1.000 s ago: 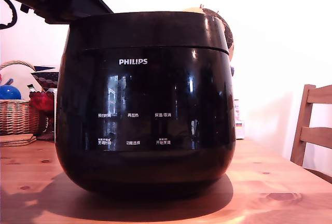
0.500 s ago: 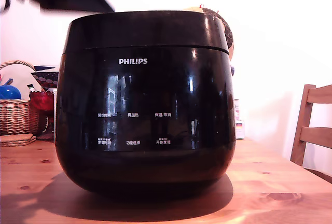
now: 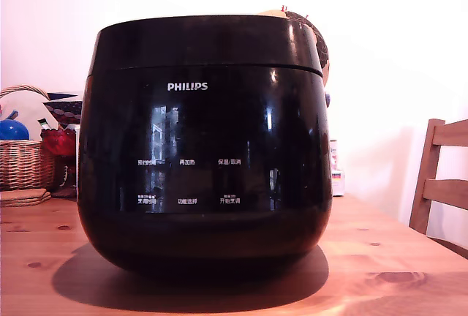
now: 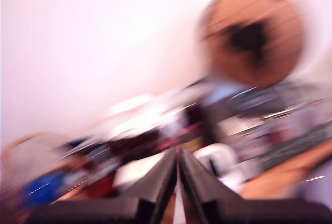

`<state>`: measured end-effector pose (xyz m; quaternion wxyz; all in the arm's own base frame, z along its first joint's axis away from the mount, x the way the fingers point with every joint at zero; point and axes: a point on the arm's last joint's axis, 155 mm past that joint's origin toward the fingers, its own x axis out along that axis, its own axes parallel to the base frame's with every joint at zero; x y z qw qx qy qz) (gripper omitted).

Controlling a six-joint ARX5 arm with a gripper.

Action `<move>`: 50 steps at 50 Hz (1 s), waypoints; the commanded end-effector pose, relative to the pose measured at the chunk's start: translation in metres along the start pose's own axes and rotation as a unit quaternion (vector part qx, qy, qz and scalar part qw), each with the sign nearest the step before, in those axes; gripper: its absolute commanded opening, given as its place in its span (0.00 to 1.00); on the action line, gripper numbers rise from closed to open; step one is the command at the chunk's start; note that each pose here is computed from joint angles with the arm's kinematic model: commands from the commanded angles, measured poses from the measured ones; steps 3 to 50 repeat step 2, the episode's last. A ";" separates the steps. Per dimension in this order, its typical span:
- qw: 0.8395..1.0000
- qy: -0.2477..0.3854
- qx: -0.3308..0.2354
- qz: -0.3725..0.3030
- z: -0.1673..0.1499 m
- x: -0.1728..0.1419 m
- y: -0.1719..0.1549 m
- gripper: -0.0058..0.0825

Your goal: Close the rice cooker by pressing the lid down with medium force

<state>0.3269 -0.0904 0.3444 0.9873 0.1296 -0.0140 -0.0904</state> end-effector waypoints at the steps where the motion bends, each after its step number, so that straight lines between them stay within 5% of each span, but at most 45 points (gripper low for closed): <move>1: 1.000 -0.008 -0.001 0.028 0.004 -0.008 0.017 0.04; 50: 0.999 -0.007 -0.001 0.033 0.004 -0.009 0.021 0.04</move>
